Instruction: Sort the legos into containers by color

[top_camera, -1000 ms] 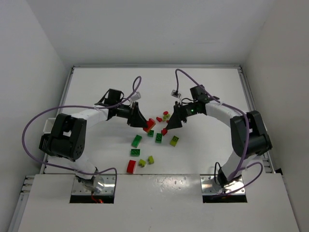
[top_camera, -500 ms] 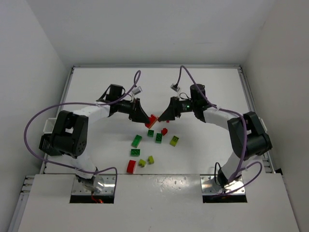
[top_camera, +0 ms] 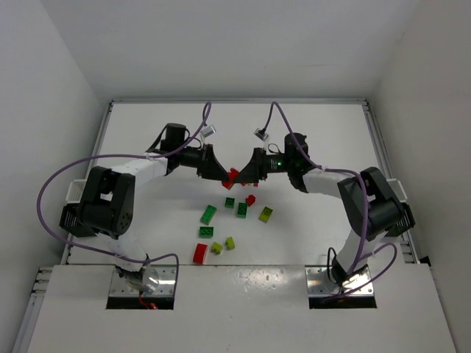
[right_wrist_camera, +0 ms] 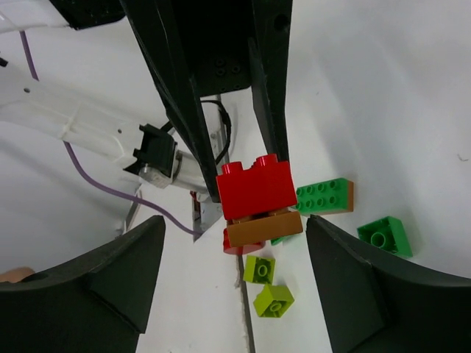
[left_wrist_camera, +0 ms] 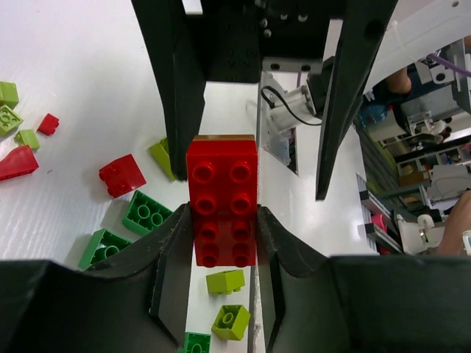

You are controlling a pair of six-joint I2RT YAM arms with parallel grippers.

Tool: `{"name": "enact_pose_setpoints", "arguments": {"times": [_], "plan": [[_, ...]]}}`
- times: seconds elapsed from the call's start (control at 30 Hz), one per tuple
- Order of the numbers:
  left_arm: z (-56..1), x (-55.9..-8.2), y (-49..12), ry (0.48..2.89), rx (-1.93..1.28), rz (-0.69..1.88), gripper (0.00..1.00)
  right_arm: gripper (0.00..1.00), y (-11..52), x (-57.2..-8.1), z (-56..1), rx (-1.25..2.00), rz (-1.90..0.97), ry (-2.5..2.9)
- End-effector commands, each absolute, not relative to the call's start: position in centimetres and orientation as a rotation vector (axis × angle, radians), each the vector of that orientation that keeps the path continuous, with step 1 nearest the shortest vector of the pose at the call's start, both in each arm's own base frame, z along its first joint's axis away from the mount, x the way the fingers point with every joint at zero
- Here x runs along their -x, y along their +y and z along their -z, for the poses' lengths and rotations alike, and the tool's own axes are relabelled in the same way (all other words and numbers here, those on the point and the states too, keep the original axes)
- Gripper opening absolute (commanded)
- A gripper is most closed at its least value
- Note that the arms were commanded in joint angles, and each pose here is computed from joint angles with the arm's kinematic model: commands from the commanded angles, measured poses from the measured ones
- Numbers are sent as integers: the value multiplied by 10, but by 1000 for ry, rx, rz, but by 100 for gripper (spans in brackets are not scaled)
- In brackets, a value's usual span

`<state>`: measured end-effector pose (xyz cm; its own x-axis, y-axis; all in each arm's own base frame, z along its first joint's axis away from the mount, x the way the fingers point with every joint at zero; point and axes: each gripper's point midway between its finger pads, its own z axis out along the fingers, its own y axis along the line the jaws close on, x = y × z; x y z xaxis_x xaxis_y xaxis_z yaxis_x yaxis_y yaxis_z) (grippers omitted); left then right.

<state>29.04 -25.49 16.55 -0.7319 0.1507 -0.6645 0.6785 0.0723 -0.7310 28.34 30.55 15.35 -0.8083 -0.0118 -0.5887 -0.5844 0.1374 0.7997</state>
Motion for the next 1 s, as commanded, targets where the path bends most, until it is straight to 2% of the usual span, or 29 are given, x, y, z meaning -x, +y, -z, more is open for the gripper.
{"name": "enact_pose_setpoints", "arguments": {"times": [0.0, 0.2, 0.33, 0.47, 0.63, 0.7, 0.97], "plan": [[-183, -298, -254, 1877, -842, 1710, 0, 77, 315, -281, -159, 600, -1734, 1914], [-184, -299, -255, 1869, -848, 1706, 0, 61, 316, -283, -162, 604, -1738, 1886], [-181, -297, -254, 1877, -842, 1710, 0, 46, 318, -278, -159, 618, -1745, 1868], [-178, -298, -251, 1886, -827, 1710, 0, 25, 318, -277, -161, 625, -1756, 1861], [-181, -297, -251, 1879, -832, 1705, 0, 6, 316, -272, -155, 642, -1753, 1866], [-179, -299, -248, 1880, -822, 1699, 0, 2, 311, -272, -154, 640, -1748, 1872], [-168, -317, -225, 1874, -781, 1608, 0, 1, 284, -239, -113, 732, -1693, 2057]]}}
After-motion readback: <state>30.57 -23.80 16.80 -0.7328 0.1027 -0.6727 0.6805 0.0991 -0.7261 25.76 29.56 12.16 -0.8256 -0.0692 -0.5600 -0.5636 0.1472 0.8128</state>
